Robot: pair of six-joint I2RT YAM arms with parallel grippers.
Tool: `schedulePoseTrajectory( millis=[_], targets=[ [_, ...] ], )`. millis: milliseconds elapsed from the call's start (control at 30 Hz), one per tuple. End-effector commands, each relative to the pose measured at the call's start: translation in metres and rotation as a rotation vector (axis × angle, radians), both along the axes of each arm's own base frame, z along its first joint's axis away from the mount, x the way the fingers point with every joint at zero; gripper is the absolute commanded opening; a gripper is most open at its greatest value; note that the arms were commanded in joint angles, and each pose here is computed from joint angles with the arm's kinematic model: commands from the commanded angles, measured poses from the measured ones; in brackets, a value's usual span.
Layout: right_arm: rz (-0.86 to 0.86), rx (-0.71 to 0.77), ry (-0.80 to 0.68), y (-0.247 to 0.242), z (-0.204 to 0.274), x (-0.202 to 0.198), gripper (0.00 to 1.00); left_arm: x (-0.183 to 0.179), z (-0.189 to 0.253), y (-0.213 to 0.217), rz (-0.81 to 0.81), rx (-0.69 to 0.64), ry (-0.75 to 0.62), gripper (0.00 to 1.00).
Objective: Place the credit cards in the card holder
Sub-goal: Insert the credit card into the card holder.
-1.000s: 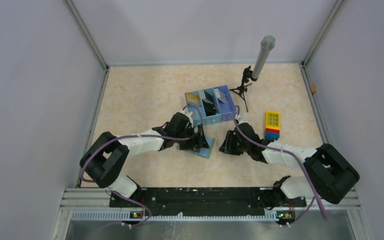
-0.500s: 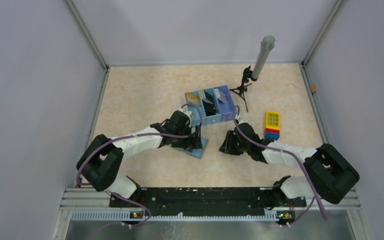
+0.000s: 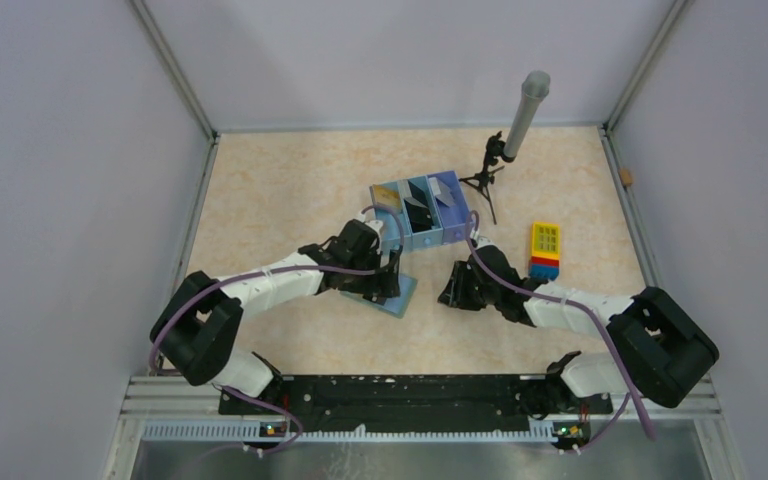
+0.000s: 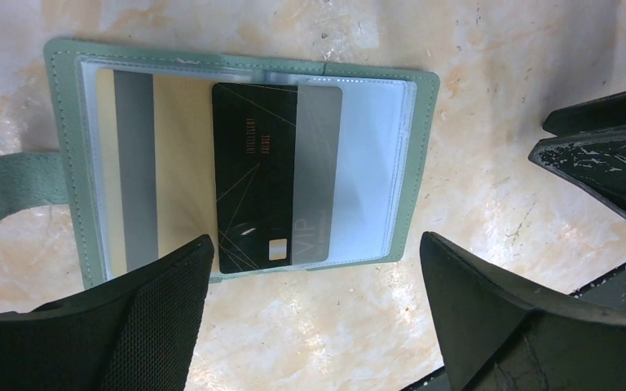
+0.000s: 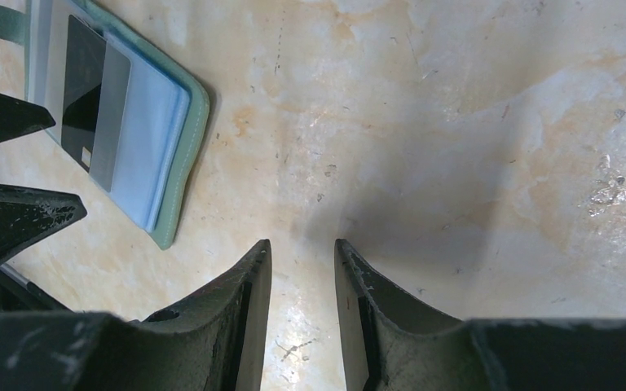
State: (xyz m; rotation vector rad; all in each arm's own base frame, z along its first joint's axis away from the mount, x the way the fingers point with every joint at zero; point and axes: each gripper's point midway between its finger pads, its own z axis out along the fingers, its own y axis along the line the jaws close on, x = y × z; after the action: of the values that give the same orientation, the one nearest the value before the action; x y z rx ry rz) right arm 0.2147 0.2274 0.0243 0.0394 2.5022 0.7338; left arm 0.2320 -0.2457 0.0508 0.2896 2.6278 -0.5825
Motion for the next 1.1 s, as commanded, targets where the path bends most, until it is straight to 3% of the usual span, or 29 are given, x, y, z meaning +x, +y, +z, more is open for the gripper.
schedulePoseTrajectory(
  millis=[0, 267, 567, 1067],
  targets=[
    [0.012, -0.054, 0.065, -0.011, -0.02, -0.015, 0.34, 0.014, 0.018, -0.007, -0.023, -0.028, -0.087, 0.96],
    [0.014, -0.053, 0.068, -0.011, -0.021, -0.016, 0.34, 0.016, 0.01, -0.014, -0.053, -0.045, -0.091, 0.95],
    [0.016, -0.046, 0.068, -0.01, -0.021, -0.017, 0.34, 0.02, -0.006, -0.002, -0.026, 0.026, -0.104, 0.95],
    [0.018, -0.04, 0.07, -0.009, -0.021, -0.018, 0.34, 0.002, -0.012, -0.027, -0.087, -0.057, -0.052, 0.94]
  ],
)
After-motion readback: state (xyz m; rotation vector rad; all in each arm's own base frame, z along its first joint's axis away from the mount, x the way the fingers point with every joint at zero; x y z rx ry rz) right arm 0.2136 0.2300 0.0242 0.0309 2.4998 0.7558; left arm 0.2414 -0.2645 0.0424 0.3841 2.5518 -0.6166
